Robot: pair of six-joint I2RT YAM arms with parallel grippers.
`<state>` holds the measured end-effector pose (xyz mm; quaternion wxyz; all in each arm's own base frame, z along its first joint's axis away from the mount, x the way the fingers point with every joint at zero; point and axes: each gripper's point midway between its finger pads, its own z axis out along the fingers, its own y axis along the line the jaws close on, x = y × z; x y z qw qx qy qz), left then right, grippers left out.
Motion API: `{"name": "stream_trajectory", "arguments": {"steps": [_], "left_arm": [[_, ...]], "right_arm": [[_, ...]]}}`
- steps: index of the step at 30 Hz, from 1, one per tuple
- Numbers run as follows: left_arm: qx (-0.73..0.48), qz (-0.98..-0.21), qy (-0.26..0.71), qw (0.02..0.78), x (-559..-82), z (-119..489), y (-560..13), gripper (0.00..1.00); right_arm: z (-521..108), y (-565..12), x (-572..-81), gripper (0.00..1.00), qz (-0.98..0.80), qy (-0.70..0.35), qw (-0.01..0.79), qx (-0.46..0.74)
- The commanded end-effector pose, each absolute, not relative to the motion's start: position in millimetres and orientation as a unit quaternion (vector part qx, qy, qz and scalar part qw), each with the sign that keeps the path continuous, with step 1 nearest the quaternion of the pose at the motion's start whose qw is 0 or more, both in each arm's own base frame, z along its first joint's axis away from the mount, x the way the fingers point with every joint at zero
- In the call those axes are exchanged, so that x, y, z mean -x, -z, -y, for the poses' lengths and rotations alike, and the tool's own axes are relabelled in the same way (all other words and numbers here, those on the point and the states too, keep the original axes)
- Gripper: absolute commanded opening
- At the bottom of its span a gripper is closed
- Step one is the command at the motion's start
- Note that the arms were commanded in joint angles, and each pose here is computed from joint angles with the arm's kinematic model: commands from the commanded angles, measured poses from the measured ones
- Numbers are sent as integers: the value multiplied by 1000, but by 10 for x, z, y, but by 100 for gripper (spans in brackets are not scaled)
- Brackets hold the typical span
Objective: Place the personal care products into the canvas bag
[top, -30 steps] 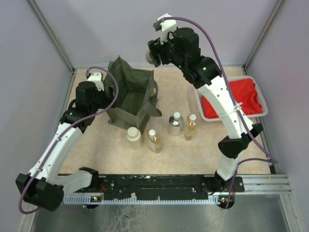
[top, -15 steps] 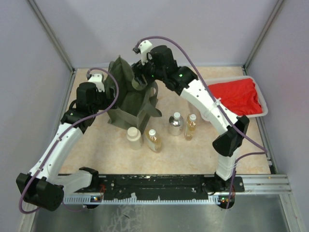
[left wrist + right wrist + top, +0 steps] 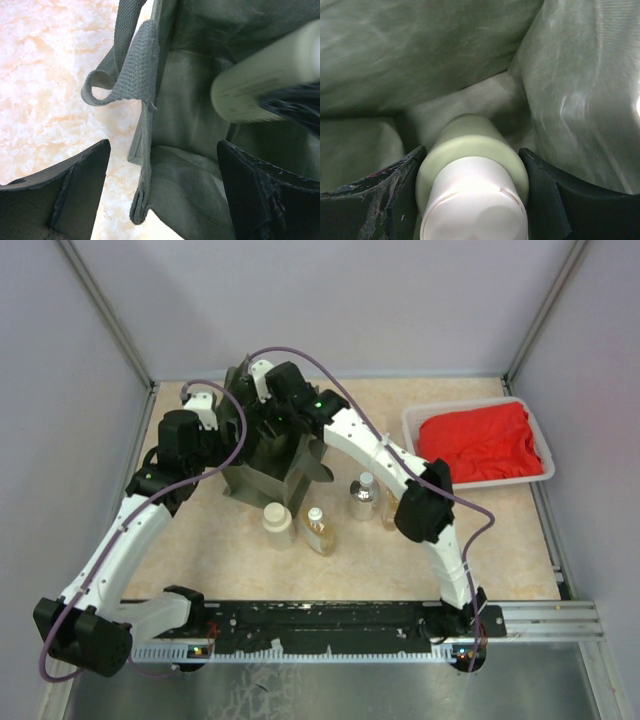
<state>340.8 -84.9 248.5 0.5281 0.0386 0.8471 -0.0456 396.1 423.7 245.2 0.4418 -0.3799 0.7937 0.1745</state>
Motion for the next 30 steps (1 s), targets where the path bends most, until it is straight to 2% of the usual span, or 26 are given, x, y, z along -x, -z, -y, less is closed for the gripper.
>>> {"name": "stream_trajectory", "arguments": {"steps": [1,6,27,28,30], "left_arm": [[-45,-845,48,531,-3392,860,-2502,93],[-45,-847,38,529,-3377,820,-2498,95],[-49,-853,40,518,-3433,854,-2424,98],[-49,-853,40,517,-3442,858,-2417,98],[-50,-854,43,516,-3452,872,-2403,98]], "right_arm": [[-4411,-2835,-4235,0,-774,-160,499,356],[-4293,-2501,-4380,0,-800,-102,480,344],[-3437,-1906,-4511,0,-849,37,380,365],[-3424,-1887,-4511,2,-850,39,377,366],[-3420,-1875,-4514,18,-850,39,376,367]]}}
